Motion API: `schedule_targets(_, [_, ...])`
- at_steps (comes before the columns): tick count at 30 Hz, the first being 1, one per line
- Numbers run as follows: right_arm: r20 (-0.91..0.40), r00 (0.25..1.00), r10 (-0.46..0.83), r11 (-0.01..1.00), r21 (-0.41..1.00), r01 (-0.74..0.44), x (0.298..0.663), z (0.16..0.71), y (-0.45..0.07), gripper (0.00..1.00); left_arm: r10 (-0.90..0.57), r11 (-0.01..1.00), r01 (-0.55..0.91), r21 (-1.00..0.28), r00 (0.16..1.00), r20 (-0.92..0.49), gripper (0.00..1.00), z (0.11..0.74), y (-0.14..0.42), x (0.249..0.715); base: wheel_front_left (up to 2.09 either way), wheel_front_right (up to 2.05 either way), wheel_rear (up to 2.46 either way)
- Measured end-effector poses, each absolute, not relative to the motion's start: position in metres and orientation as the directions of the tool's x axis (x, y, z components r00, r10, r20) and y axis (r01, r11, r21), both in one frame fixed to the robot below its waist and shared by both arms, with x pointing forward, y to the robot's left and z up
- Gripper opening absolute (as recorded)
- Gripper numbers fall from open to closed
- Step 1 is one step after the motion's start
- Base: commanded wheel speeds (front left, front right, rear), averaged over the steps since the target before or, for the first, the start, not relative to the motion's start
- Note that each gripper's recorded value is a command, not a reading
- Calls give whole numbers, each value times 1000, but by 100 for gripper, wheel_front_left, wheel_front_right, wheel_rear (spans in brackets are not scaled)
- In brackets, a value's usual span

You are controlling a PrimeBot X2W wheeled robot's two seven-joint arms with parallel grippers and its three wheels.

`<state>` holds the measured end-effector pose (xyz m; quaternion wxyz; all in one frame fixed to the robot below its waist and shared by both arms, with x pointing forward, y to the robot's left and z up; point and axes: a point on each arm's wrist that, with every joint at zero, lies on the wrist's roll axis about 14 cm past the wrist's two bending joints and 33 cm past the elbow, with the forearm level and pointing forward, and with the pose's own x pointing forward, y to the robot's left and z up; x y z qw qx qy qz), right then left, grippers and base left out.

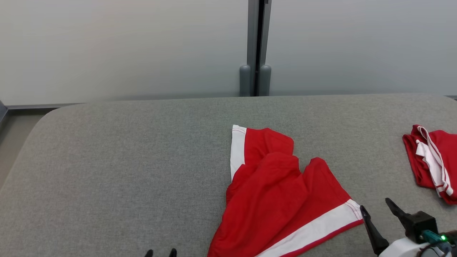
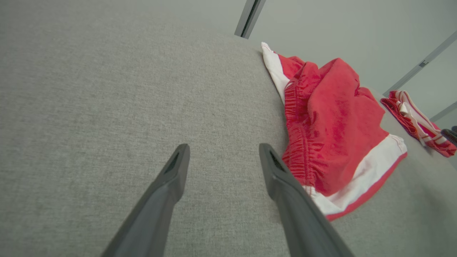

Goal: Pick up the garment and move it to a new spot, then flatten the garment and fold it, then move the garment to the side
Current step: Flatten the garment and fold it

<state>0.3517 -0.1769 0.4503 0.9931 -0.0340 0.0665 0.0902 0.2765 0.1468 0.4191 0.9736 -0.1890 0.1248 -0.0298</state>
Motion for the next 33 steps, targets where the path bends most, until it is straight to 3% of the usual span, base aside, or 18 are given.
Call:
schedule_targets(6, [-334,911,242,952,-101,-290,376,417,-167,100,-275,879,47,-474,863,-424,100,402,107,275,0,0,0])
schedule_targets(13, [-471,828,305,925,-60,-375,384,380,-149,100,-401,824,67,-563,771,-494,100,398,76,273,0,0,0])
schedule_targets(33, [-468,820,330,918,-40,-393,379,374,-152,100,-515,774,124,-621,694,-504,100,397,45,268,0,0,0])
